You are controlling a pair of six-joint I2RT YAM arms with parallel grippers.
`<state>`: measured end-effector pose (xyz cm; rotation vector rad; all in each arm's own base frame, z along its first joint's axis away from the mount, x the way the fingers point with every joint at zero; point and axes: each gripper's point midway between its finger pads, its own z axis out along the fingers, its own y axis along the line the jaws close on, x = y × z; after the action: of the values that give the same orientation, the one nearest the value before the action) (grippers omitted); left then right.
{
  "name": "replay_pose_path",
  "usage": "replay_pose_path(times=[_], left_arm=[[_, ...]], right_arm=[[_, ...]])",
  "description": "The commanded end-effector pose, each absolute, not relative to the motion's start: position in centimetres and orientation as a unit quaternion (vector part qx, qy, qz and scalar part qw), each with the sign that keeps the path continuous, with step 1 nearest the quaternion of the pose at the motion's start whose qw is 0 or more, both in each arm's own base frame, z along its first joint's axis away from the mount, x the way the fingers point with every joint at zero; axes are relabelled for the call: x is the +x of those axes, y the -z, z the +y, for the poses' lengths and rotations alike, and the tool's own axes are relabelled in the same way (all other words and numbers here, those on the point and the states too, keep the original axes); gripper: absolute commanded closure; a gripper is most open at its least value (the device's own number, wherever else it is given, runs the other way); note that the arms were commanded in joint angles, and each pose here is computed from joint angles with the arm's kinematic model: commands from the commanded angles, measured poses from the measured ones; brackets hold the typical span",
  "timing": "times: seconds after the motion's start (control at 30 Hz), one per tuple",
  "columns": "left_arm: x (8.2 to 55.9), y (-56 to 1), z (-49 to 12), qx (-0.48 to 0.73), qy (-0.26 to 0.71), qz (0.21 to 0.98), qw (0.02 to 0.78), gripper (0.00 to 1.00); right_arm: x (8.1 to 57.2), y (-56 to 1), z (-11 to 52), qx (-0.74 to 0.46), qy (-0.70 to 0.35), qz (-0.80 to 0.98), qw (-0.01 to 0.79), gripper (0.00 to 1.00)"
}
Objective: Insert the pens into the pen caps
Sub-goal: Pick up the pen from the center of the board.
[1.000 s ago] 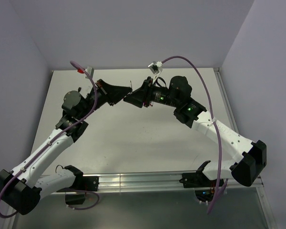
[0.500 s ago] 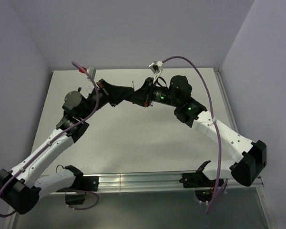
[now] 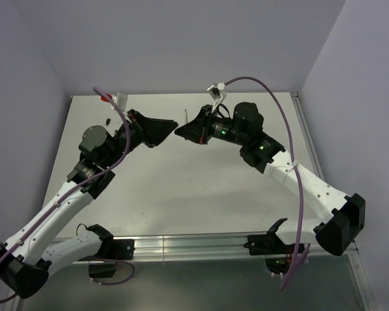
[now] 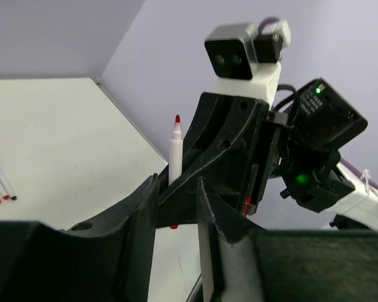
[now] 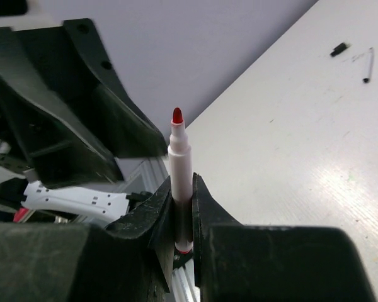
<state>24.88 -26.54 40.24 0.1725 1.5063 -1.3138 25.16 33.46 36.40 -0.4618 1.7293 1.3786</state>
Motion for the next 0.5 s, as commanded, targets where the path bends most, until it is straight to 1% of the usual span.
replay_pose_path(times=[0.0, 0.07, 0.17, 0.2, 0.3, 0.33, 0.37, 0.4, 0.43, 0.47], left_arm=[[24.7, -44.5, -23.7, 0.051, 0.514, 0.606, 0.605, 0.64], [25.0, -44.6, -22.9, 0.037, 0.494, 0.615, 0.614, 0.62], [26.3, -44.5, -21.2, -0.009, 0.454, 0.63, 0.631, 0.55], [27.4, -44.5, -20.0, -0.044, 0.429, 0.632, 0.644, 0.53], [29.7, -42.9, -19.0, -0.091, 0.379, 0.664, 0.639, 0.53], [30.8, -43.4, -17.7, -0.134, 0.355, 0.661, 0.648, 0.55], [32.5, -41.2, -17.9, -0.149, 0.323, 0.688, 0.632, 0.61], [33.6, -40.7, -17.4, -0.165, 0.302, 0.696, 0.631, 0.63], [34.7, -42.0, -16.4, -0.197, 0.288, 0.686, 0.638, 0.65], [36.6, -39.3, -16.8, -0.206, 0.261, 0.718, 0.612, 0.69]], right_arm=[[25.4, -39.1, 31.7, -0.177, -0.543, 0.671, 0.472, 1.0], [25.6, -38.8, 31.1, -0.17, -0.537, 0.677, 0.474, 1.0], [25.9, -38.0, 30.6, -0.164, -0.523, 0.689, 0.473, 1.0], [25.8, -38.0, 30.3, -0.162, -0.52, 0.69, 0.476, 1.0], [25.5, -37.1, 29.8, -0.158, -0.518, 0.693, 0.476, 1.0], [25.4, -36.6, 29.7, -0.157, -0.517, 0.697, 0.472, 1.0], [25.3, -36.4, 29.6, -0.156, -0.517, 0.698, 0.47, 1.0], [25.1, -36.3, 29.5, -0.157, -0.518, 0.699, 0.468, 1.0], [25.1, -35.8, 29.4, -0.155, -0.516, 0.703, 0.465, 1.0], [25.1, -35.5, 29.2, -0.151, -0.512, 0.707, 0.463, 1.0]])
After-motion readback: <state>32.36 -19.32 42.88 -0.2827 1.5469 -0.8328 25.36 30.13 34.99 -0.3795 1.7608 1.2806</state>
